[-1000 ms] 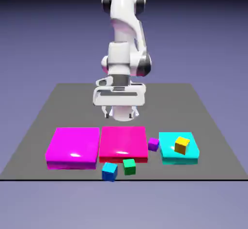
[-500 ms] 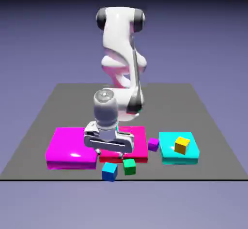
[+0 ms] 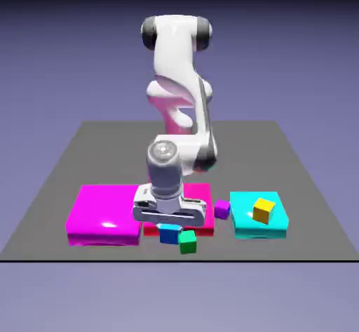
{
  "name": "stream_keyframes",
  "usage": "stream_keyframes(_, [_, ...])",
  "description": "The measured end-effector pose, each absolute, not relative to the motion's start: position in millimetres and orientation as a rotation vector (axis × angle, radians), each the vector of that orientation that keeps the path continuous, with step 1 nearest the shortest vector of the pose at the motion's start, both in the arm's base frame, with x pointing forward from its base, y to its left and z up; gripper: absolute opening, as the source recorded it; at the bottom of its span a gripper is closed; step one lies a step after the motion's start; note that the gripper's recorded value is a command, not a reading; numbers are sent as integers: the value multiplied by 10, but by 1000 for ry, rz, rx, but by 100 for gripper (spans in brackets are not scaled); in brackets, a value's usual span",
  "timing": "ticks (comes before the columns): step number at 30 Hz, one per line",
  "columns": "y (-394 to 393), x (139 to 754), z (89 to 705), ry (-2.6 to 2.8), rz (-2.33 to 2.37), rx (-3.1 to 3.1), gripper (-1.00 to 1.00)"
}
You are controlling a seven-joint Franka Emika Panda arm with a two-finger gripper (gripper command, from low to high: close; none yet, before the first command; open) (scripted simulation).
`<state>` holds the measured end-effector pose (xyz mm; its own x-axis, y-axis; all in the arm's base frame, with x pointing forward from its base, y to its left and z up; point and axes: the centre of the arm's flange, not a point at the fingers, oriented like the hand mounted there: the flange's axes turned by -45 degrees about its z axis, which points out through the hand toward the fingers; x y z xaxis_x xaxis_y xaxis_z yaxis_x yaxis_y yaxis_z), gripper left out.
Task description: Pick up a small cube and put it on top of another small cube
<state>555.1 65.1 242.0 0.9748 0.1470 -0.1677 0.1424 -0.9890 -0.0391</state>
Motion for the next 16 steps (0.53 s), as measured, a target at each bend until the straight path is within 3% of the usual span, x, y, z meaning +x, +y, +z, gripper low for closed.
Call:
stream_keyframes(8, [2820,4628,3287,-1444,245,-2862,-100])
stream_keyframes(12, [2765,4598,2733,-1443,245,-2864,-100])
stream_keyframes(13, [2750,4578,2595,-1444,245,-2863,100])
stream_keyframes(16, [2768,4604,2776,-1444,244,-2867,100])
